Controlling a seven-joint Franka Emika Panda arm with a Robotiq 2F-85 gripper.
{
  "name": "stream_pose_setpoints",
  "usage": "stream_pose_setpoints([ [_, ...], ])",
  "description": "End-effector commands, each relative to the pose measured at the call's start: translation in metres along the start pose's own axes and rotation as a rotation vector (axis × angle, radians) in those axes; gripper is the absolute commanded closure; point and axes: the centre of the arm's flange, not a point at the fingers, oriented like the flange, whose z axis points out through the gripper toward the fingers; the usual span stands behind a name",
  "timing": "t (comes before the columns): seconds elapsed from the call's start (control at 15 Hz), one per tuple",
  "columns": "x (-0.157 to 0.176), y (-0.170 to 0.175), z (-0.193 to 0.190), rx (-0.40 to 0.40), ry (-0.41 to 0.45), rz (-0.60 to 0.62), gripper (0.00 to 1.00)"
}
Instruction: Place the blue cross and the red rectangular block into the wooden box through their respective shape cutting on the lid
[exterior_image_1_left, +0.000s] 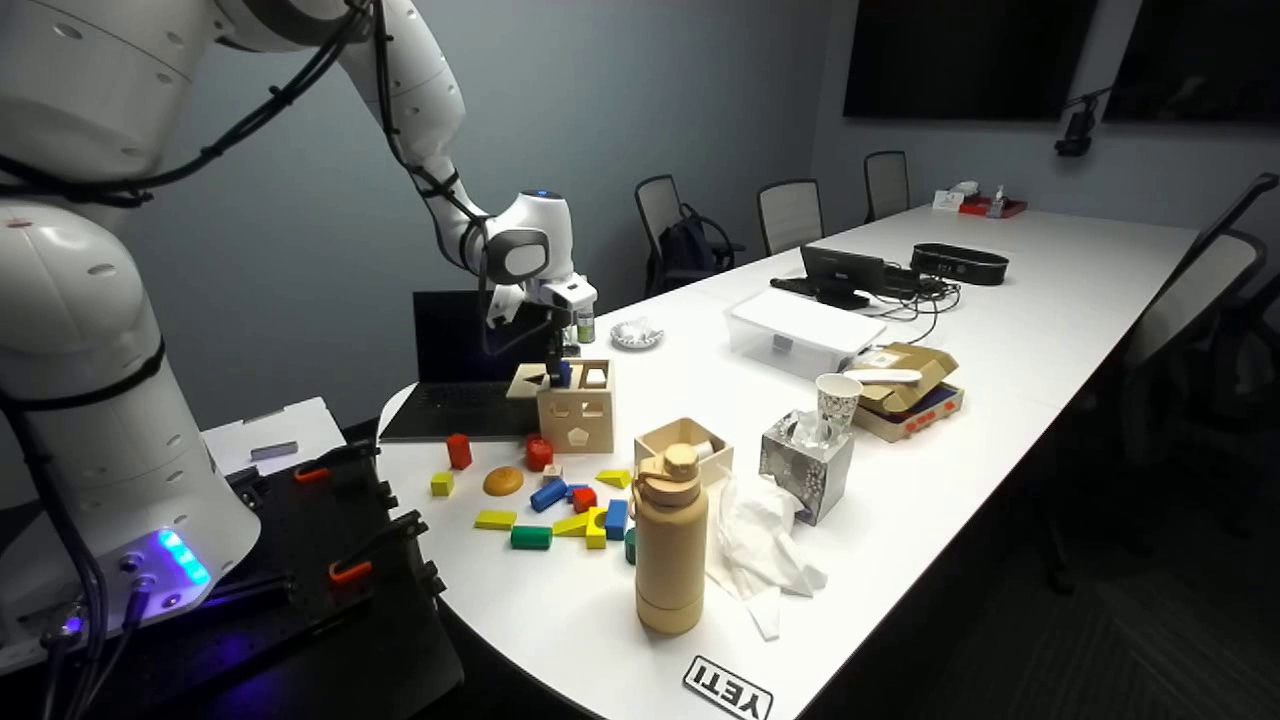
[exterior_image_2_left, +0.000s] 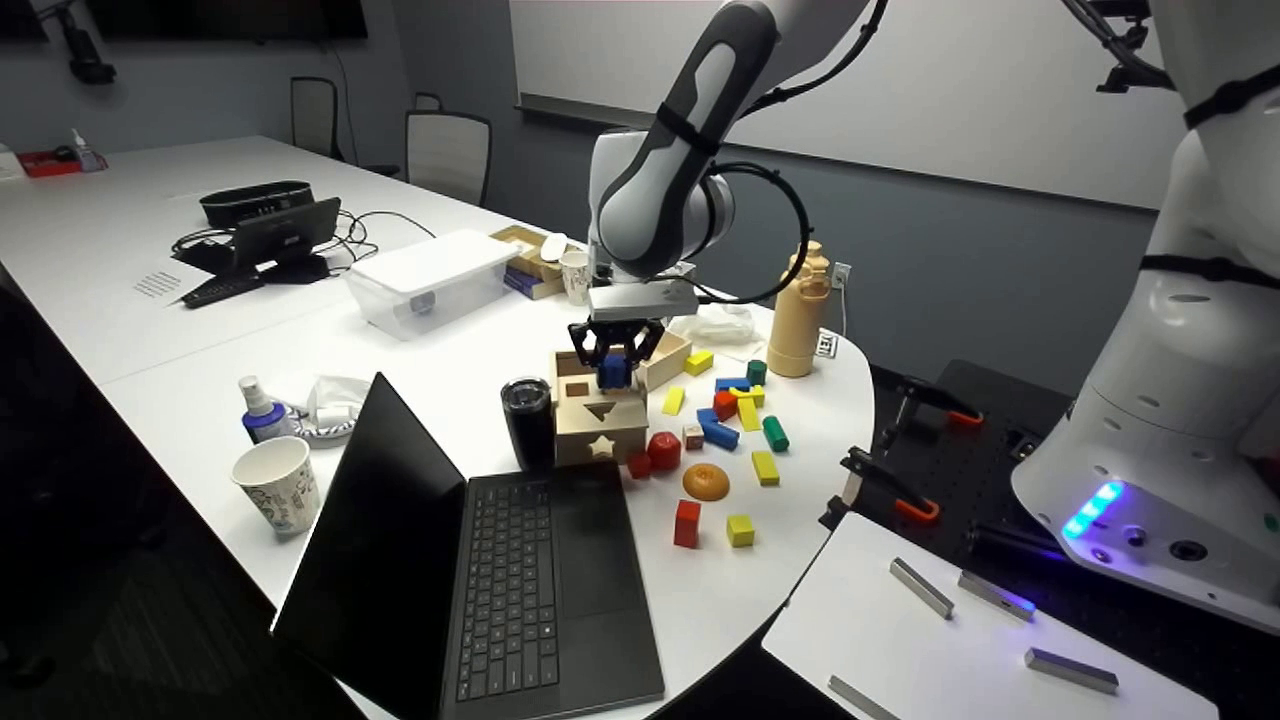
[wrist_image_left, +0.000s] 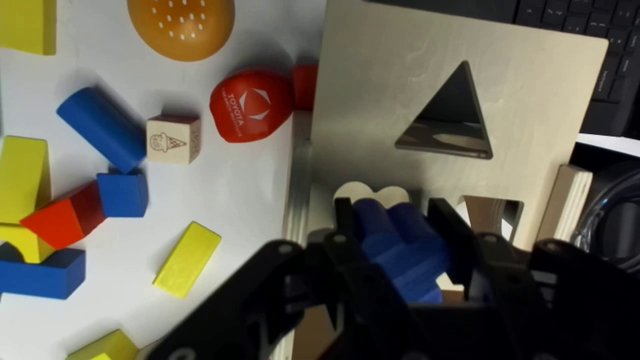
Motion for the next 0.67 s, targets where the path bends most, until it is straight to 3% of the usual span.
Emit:
stream_pose_setpoints([
  [0.0,0.0055,-0.0054,-0.0006,-0.015,-0.032,-0.001,0.84],
  [0.6,0.0114,-0.0052,0.0072,-0.036,-0.045,0.005,0.84],
])
